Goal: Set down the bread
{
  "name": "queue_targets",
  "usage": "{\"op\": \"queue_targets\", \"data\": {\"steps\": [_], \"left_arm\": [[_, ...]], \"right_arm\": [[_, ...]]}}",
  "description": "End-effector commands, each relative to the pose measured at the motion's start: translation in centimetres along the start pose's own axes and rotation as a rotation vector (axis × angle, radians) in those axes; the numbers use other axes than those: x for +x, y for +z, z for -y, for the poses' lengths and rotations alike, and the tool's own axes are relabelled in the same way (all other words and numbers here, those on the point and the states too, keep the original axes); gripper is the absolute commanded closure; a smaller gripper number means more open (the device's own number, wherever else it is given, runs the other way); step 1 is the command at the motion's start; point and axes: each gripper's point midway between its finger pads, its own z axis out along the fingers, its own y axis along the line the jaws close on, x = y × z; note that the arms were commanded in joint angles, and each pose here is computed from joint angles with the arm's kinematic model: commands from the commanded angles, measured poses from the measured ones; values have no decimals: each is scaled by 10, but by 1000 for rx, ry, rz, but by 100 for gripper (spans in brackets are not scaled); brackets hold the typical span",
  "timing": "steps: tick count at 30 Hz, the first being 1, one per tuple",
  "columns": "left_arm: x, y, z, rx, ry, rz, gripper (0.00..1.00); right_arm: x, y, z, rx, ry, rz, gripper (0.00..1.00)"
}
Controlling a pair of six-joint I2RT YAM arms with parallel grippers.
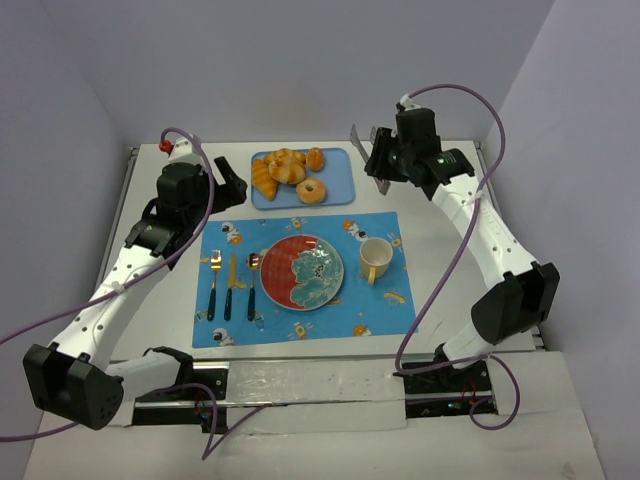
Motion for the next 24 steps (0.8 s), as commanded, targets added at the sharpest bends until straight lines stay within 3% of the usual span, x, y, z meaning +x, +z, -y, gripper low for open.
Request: {"op": "queue_targets", "data": {"steps": [1,12,24], "left_arm": [[-21,-3,4,1,1,54,11],[-21,-1,2,-7,3,51,11],[-19,-1,3,-6,5,46,11]], "right_arm": [[-2,-16,-24,-86,-45,35,50],[50,4,-47,-142,-106,-86,50],[77,34,-53,-183,-82,-168,49]]}}
